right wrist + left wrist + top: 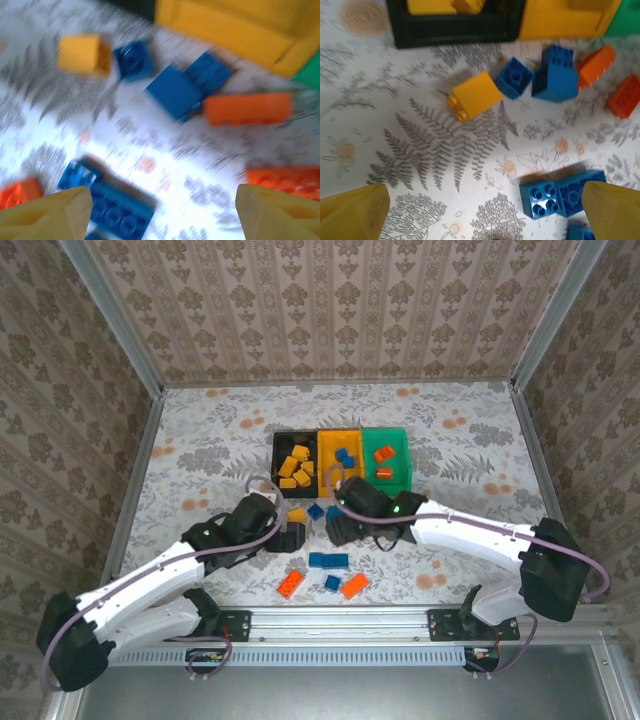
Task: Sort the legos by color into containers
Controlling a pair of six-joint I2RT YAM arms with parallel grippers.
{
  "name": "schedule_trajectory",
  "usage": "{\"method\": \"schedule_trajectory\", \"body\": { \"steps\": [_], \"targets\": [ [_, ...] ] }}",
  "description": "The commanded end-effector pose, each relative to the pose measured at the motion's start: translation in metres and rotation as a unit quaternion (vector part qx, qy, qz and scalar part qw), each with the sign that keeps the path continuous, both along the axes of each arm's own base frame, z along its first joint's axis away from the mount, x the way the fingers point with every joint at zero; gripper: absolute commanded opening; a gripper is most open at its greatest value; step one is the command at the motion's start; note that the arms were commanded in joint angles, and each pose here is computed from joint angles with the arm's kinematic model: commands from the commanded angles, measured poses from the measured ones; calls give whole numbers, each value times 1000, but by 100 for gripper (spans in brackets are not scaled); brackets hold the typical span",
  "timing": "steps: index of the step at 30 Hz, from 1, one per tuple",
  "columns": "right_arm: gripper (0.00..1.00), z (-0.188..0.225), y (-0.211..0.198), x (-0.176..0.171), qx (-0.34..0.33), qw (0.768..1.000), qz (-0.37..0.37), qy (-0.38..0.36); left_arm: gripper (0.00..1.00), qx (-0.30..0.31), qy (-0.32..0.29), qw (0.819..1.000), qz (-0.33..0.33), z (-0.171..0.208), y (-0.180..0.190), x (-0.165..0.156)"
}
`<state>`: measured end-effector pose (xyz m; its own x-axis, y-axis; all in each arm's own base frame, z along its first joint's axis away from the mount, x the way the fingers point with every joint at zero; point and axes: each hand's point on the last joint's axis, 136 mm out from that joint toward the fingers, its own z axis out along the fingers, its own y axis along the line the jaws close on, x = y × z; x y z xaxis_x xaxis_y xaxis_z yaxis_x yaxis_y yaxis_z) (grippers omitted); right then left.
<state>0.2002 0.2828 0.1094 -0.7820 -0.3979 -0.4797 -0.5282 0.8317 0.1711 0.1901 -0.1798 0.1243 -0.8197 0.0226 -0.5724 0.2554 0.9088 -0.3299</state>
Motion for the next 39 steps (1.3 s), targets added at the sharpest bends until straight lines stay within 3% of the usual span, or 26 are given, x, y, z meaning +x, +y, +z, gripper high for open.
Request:
{"method": "schedule_trajectory", "body": {
  "steps": [1,5,9,28,31,39],
  "targets": [
    [77,-4,15,-42,2,997,75,28,100,9,-9,999,38,8,24,2],
    [75,-32,24,-78,-65,986,141,55,100,3,-17,998,61,15,41,2],
    [70,-47,31,-94,-96,979,172,61,100,-3,-16,997,71,15,48,0],
    [65,-80,25,-74,-196,965,175,13,100,-19,-3,997,76,5,47,-2],
    [61,-85,26,-68,-207,963,172,4,100,-19,-2,997,76,5,46,-1],
    [39,-82,34,-61,-182,969,166,-6,100,-19,0,997,74,5,44,0]
  ]
}}
